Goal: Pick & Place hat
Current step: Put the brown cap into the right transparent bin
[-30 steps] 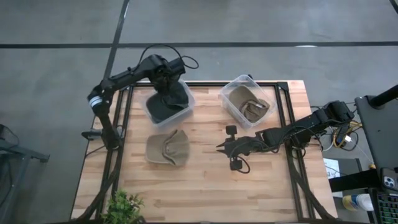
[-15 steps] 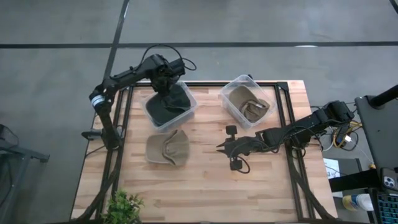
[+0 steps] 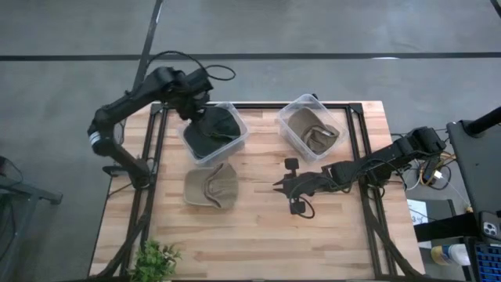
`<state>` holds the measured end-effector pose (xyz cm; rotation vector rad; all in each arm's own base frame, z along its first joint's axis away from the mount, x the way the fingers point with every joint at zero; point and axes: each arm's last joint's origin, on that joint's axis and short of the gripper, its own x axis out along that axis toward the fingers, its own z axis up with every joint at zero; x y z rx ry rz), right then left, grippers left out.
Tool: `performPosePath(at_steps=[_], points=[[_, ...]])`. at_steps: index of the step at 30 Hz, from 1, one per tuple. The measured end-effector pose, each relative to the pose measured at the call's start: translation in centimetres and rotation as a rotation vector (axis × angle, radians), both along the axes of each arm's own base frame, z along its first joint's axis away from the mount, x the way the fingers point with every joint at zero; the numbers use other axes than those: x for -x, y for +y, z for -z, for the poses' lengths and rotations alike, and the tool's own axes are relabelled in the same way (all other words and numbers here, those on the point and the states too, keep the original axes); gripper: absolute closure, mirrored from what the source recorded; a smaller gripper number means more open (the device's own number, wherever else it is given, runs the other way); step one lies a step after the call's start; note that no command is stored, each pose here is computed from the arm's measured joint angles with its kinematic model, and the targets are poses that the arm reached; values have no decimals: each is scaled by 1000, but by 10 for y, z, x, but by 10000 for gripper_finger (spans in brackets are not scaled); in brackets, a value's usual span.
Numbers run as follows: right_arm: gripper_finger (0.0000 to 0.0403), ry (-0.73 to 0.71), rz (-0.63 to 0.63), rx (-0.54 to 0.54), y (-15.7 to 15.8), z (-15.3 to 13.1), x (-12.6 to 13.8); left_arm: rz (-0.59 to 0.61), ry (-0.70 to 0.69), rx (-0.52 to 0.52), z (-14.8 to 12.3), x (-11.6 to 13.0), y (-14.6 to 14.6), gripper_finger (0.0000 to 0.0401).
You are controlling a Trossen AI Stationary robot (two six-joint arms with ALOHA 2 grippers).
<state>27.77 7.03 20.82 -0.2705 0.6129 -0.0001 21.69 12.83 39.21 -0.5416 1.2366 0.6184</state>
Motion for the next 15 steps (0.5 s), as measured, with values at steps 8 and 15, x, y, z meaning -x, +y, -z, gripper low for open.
performPosePath(at_steps=[8,15], points=[[342,-5,3,-6,0,0,0,74,-269,22,-31,5,-54,234],[342,-4,19,-28,0,0,0,234,-360,39,-31,-10,-111,234]])
